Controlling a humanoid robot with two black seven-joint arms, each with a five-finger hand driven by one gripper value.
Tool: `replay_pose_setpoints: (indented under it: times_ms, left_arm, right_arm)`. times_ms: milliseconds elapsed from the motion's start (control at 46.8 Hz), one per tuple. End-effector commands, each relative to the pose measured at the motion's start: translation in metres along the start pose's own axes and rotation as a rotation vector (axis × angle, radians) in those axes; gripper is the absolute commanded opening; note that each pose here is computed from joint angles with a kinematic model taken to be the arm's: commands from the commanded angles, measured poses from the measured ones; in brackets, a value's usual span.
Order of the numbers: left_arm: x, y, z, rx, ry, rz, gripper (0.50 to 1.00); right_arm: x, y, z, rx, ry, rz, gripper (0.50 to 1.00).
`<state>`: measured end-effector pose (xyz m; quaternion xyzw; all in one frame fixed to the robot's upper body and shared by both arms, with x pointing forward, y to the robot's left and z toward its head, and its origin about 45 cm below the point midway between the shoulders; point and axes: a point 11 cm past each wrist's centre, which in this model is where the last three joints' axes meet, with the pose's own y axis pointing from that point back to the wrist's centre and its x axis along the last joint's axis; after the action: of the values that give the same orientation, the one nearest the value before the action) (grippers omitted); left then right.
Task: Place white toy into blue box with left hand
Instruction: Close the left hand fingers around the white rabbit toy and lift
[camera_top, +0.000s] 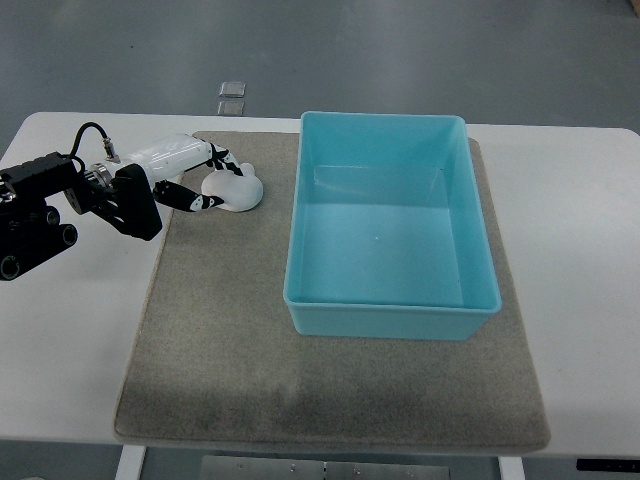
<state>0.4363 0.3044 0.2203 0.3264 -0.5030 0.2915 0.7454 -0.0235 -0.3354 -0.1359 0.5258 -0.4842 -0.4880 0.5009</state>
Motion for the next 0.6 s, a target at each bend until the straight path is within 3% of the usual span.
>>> replay_pose_setpoints:
  times_ms: [0, 363, 577]
  left_arm:
    - [-0.001, -0.002, 0.002, -0.003, 0.002, 0.010, 0.500]
    - [0.020, -0.002, 0.000, 0.006, -0.008, 0.096, 0.500]
    - [0.073, -0.009, 0.006, -0.015, -0.029, 0.211, 0.500]
  right_arm:
    - [0.000, 0.000, 0.000, 0.000, 0.000, 0.001, 0.936]
    - [0.000, 0.000, 0.000, 0.000, 0.000, -0.001, 0.936]
    - [0.000, 0.000, 0.000, 0.000, -0.001, 0.001, 0.936]
